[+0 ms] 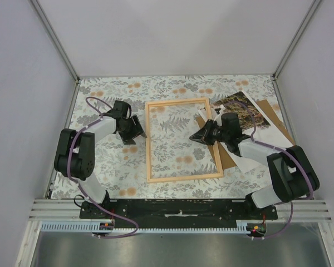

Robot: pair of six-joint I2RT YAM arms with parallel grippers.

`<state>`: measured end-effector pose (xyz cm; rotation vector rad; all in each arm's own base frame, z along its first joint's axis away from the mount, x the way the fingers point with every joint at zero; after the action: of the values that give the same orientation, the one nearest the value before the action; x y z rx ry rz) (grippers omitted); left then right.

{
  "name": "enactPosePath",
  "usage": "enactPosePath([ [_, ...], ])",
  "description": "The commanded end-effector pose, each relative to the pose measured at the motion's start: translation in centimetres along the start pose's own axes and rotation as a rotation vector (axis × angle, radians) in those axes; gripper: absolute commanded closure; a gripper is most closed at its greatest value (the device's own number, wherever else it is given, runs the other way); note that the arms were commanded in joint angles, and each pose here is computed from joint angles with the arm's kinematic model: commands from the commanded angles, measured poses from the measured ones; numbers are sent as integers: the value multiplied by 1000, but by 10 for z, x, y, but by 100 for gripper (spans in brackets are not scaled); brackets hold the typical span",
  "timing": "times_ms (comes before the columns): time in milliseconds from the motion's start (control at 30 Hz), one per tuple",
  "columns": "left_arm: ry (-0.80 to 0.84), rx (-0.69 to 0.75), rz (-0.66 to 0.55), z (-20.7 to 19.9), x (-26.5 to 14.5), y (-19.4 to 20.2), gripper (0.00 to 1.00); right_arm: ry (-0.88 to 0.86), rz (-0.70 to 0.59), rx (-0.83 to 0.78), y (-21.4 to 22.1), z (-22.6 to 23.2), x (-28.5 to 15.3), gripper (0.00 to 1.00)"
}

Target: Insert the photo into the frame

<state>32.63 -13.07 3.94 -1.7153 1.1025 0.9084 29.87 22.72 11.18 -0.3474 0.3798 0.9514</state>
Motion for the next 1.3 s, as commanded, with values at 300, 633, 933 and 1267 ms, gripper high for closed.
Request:
enactPosePath([
  [300,-5,68,-16,-4,4,-22,30,-85,194,-142,16,2,9,69],
  [633,2,84,6,-7,10,-22,31,-181,298,-136,28,15,7,68],
  [933,10,88,2,-9,10,-24,31,-174,308,-147,26,27,2,68],
  [1267,31,95,0,-16,10,-23,31,-96,315,-174,28,19,13,68],
])
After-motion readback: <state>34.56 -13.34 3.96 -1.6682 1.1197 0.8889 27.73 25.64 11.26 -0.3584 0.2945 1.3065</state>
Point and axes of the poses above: each gripper's point midway between its finger pads, its own x axis out along the fingers, its own z axis along the line the jaws close on, y = z × x, the point moved 1 cm from there along -x, back along the fingers, and after that the axes turned 13 degrees about x, right-handed, at the moved point
